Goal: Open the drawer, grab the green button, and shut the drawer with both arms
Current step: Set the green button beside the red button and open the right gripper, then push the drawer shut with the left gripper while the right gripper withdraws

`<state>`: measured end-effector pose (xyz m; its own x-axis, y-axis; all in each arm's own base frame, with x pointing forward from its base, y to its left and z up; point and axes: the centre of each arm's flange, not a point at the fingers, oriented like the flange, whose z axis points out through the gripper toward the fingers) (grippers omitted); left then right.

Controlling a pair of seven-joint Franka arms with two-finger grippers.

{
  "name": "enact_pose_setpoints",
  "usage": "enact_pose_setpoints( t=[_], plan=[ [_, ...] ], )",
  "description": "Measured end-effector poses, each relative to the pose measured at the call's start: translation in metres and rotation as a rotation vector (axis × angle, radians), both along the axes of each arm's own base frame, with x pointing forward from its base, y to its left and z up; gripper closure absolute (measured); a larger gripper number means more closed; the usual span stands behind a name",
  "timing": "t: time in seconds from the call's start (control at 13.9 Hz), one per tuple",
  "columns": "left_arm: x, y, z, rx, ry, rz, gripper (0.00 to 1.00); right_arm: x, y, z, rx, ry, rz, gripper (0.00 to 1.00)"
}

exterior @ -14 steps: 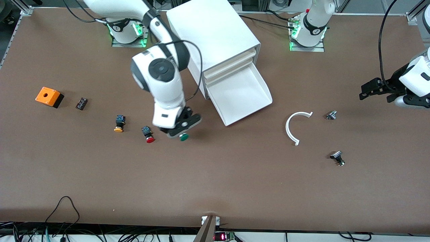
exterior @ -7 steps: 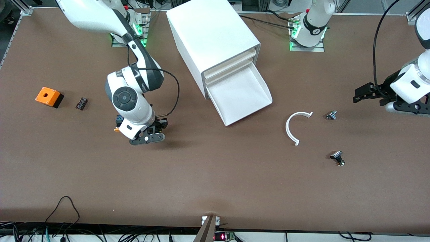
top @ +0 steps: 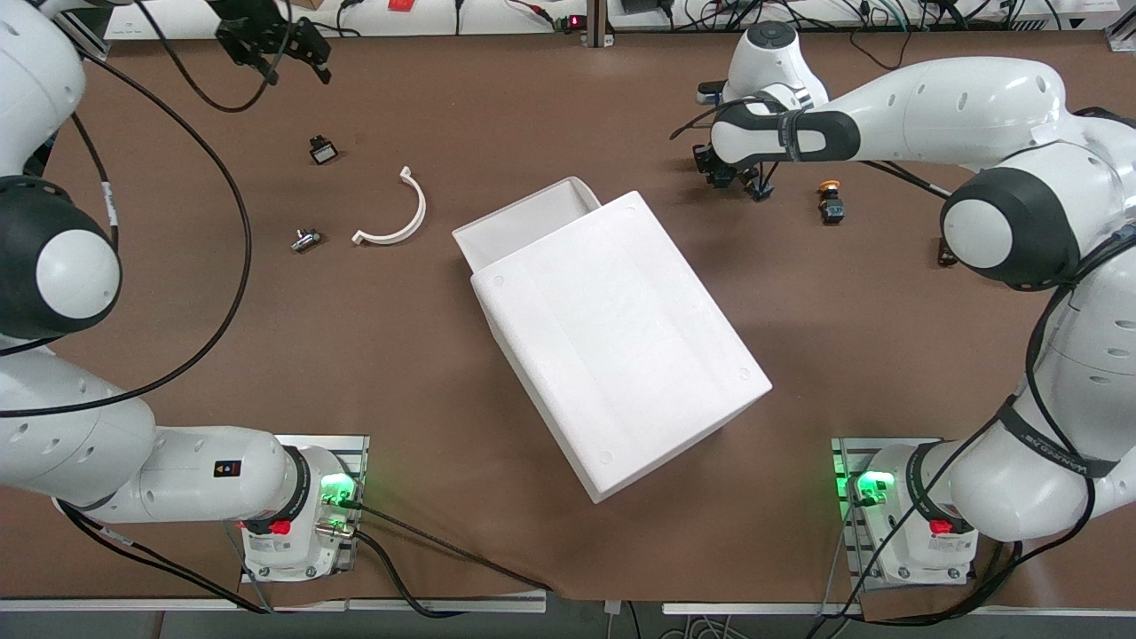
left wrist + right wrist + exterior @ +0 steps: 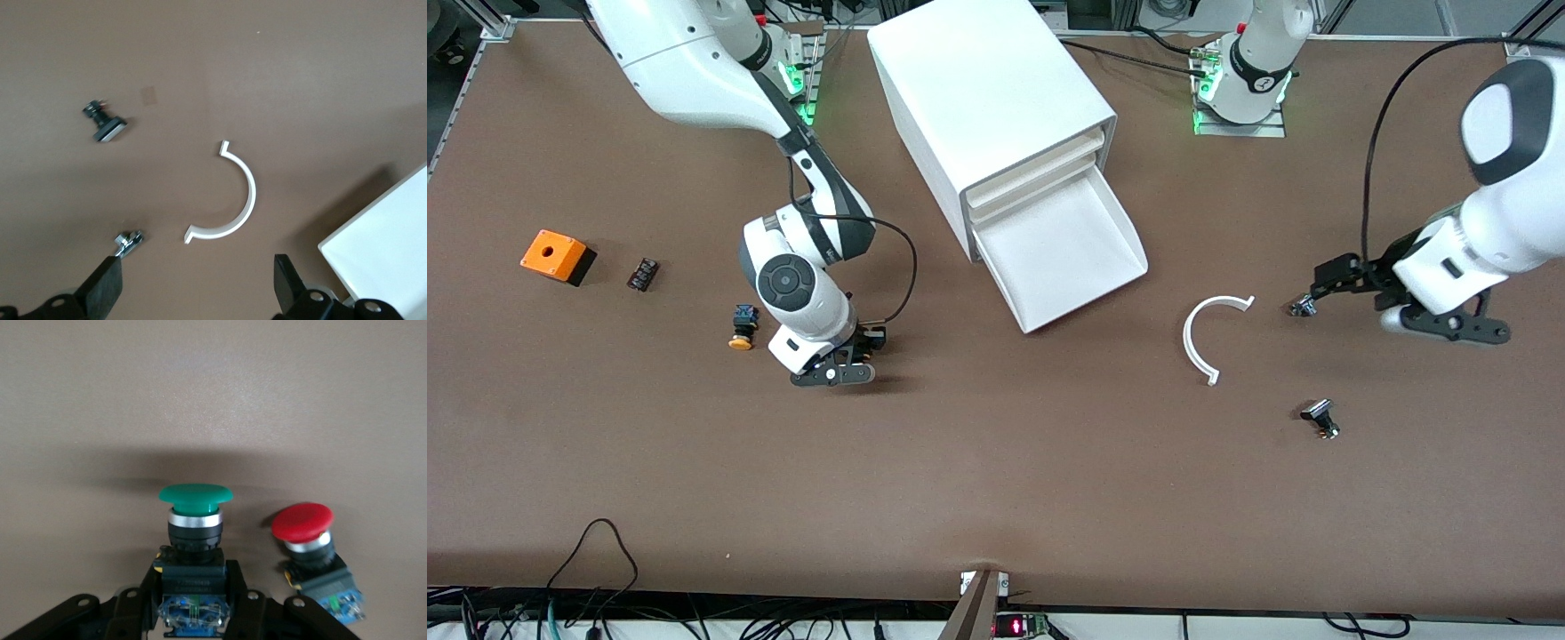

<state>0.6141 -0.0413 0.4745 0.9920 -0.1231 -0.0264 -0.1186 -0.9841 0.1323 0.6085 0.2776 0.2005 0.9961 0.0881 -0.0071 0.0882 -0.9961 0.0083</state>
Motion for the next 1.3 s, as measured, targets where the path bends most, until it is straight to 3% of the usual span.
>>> enact_pose_setpoints(
  t=[0.29, 0.43, 0.72, 0.79, 1.3],
  plan=[
    [0.015, -0.049, -0.057, -0.007, -0.043, 0.011, 0.00, -0.001, 0.005, -0.012, 0.014, -0.011, -0.009, 0.59],
    [0.012, -0.076, -0.085, -0.008, -0.047, 0.055, 0.00, 0.002, 0.007, -0.007, 0.021, -0.022, -0.054, 0.44],
    [0.004, -0.123, -0.126, -0.014, -0.059, 0.147, 0.00, 0.011, 0.011, 0.016, 0.040, -0.061, -0.084, 0.04],
    [0.000, -0.131, -0.136, -0.016, -0.064, 0.163, 0.00, 0.013, 0.012, 0.025, 0.044, -0.072, -0.091, 0.00],
    [-0.044, -0.216, -0.221, -0.032, -0.056, 0.297, 0.00, 0.028, -0.023, 0.139, 0.051, -0.140, -0.197, 0.00]
  ],
)
